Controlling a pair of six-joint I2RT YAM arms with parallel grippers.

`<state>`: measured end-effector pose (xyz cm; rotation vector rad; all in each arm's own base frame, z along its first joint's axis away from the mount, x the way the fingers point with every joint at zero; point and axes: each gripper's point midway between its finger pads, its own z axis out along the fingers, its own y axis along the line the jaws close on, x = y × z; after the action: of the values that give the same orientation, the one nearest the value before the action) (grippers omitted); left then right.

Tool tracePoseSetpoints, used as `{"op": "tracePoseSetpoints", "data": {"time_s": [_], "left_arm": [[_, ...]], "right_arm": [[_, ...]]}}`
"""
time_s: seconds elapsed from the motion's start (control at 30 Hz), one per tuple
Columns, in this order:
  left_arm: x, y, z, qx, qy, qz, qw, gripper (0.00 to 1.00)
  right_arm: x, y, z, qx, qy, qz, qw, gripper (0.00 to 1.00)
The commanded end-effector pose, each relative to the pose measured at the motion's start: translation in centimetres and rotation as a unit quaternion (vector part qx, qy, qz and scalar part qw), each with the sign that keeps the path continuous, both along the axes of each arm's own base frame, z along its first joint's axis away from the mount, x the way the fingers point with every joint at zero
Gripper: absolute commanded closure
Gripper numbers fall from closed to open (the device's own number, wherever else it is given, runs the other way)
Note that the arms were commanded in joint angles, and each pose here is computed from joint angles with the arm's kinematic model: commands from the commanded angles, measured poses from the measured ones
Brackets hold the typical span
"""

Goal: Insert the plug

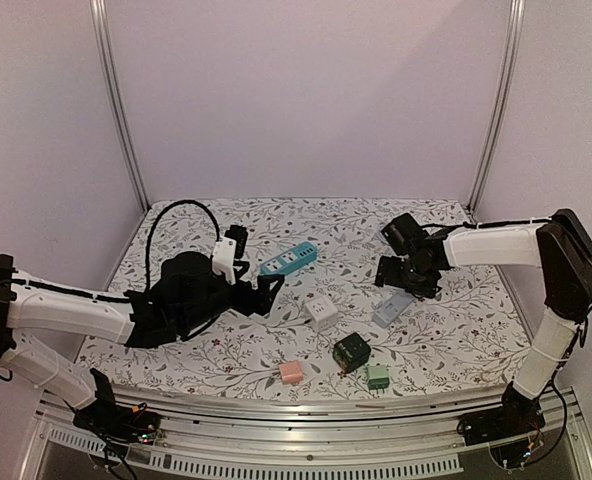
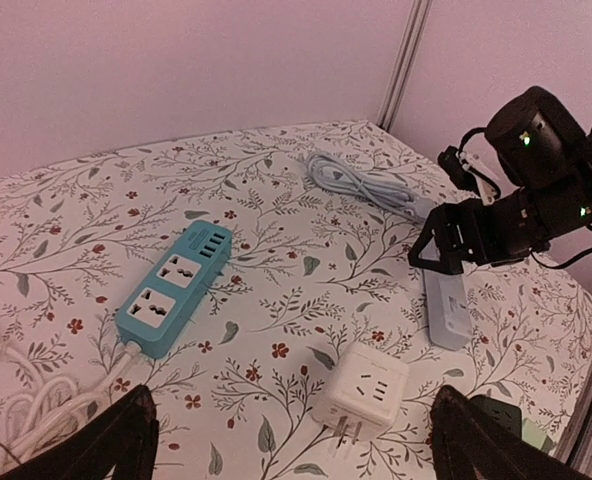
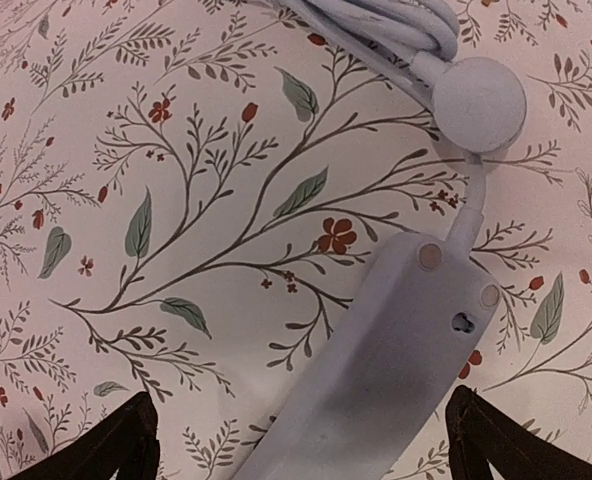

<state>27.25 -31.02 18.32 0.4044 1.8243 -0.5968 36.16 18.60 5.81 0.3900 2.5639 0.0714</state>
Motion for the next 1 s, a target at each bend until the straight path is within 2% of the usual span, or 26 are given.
{"op": "tracePoseSetpoints", "data": {"time_s": [0.0,0.17,0.5,0.6,0.7,0.8,0.97], "left_arm": [[-0.5,-0.1,0.2,0.002,-0.01,-0.004,1.0,0.06],[-0.4,-0.3,0.1,0.002,-0.01,-0.005,1.0,0.06],[-0.3,-0.1,0.5,0.007,-0.02,-0.001,1.0,0.06],[-0.1,0.6,0.8,0.013,-0.03,0.012,0.999,0.06],[0.1,1.2,1.0,0.019,-0.041,0.025,0.999,0.06],[0.3,1.8,1.2,0.025,-0.049,0.039,0.998,0.06],[0.6,2.0,1.3,0.032,-0.058,0.047,0.997,0.05]], "right_arm": [[0.2,-0.1,-1.5,-0.019,0.01,-0.013,1.0,0.01],[-0.1,-1.0,-2.1,-0.043,0.016,-0.022,0.999,0.02],[0.1,-0.7,-4.0,-0.054,0.033,-0.013,0.998,0.21],[0.0,-0.7,-4.4,-0.056,0.035,-0.012,0.998,0.24],[0.0,-0.6,-4.5,-0.055,0.036,-0.008,0.998,0.34],[0.0,-0.2,-4.5,-0.049,0.037,0.004,0.998,0.52],[0.3,0.1,-3.7,-0.037,0.022,0.01,0.999,0.62]]}}
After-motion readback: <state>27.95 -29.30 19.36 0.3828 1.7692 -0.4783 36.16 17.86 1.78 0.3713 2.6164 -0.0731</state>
